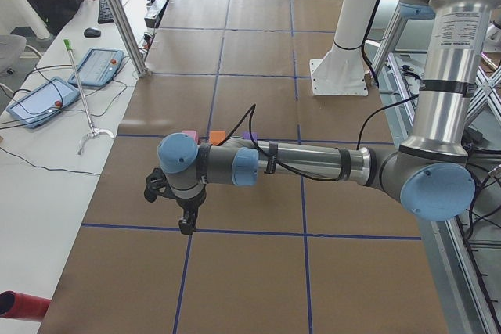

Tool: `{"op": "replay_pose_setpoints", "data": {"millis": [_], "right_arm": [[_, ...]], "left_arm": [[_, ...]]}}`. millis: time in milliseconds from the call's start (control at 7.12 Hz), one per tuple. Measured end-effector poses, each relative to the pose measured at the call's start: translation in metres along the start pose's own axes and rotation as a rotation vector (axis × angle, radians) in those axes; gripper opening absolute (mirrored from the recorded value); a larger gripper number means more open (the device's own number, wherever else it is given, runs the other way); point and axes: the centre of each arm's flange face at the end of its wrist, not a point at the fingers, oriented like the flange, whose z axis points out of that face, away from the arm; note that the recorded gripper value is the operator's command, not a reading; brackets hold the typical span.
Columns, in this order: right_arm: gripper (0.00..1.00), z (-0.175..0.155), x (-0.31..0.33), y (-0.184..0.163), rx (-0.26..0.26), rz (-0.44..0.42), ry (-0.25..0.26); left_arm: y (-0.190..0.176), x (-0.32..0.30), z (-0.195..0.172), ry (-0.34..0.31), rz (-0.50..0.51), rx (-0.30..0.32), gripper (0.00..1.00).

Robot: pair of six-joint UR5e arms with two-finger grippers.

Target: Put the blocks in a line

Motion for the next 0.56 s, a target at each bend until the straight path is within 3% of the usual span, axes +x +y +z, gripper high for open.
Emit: {"op": "replay_pose_setpoints", "data": {"millis": [281,562], "right_arm": [[1.0,0.0,0.0,0.0,0.0,0.0,0.0],[1.0,0.0,0.0,0.0,0.0,0.0,0.0]], "left_arm": [[0.009,-0.0043,0.0056,-0.001,-0.073,-0.009,1.0],[0.0109,-0.0069,0.0086,-0.004,-0.082,-0.014,1.0]]}}
